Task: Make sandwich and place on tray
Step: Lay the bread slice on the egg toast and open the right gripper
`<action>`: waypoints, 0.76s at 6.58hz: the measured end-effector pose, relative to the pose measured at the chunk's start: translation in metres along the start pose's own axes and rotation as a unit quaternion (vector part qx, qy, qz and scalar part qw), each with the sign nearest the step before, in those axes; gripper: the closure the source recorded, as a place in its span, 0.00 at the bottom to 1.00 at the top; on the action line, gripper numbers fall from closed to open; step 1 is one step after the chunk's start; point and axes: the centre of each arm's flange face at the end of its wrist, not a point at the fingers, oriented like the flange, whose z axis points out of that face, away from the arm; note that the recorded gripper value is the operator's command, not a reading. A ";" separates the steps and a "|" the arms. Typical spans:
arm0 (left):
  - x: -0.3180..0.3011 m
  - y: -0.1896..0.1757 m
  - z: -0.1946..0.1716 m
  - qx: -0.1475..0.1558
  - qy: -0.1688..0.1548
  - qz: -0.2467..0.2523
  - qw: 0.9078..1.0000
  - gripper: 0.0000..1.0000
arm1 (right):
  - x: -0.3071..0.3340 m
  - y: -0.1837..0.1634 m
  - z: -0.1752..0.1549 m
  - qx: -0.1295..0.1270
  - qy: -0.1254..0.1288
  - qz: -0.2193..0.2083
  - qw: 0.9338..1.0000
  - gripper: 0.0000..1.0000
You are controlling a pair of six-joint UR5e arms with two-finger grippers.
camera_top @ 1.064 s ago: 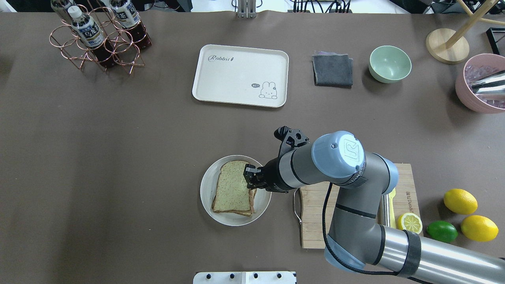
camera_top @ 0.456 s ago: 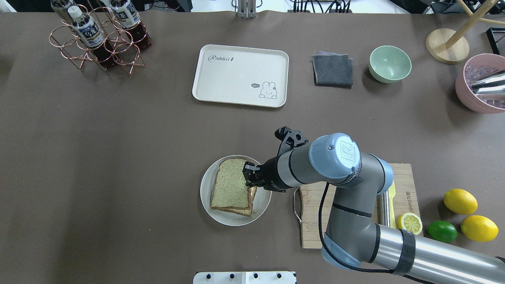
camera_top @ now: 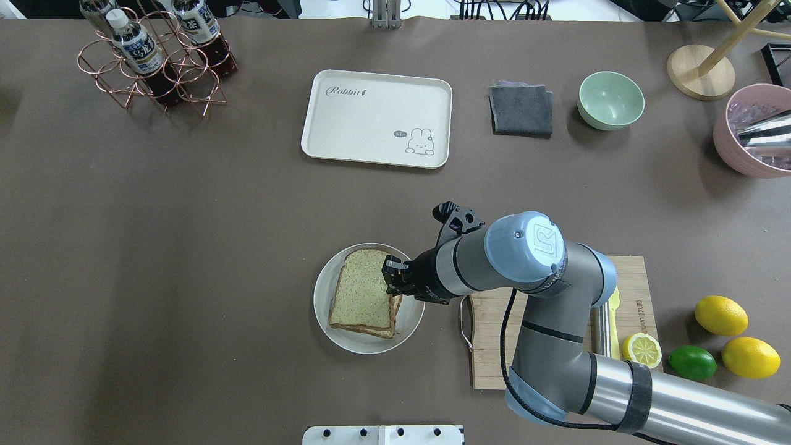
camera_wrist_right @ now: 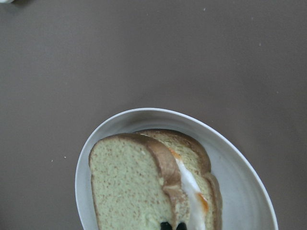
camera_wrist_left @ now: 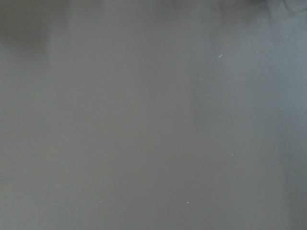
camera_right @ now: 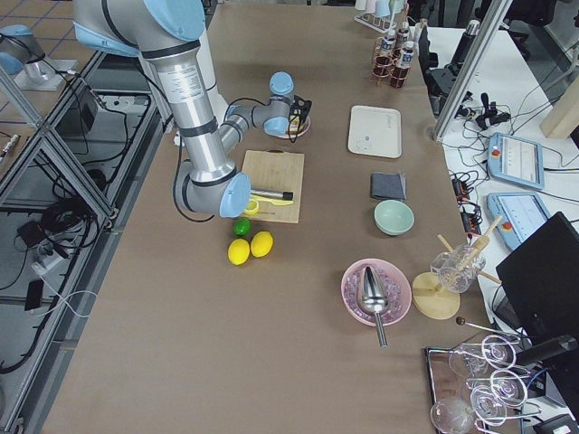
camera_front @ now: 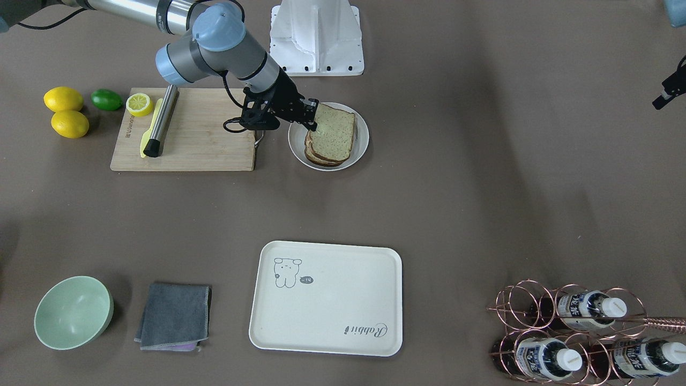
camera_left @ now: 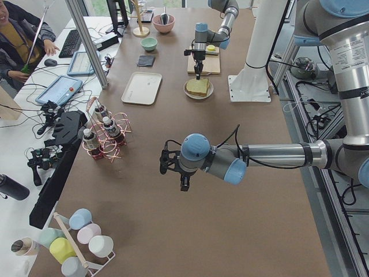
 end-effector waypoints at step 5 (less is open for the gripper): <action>0.001 -0.001 0.000 0.001 0.000 -0.001 1.000 0.04 | 0.007 -0.001 0.003 0.001 0.006 0.002 1.000 0.49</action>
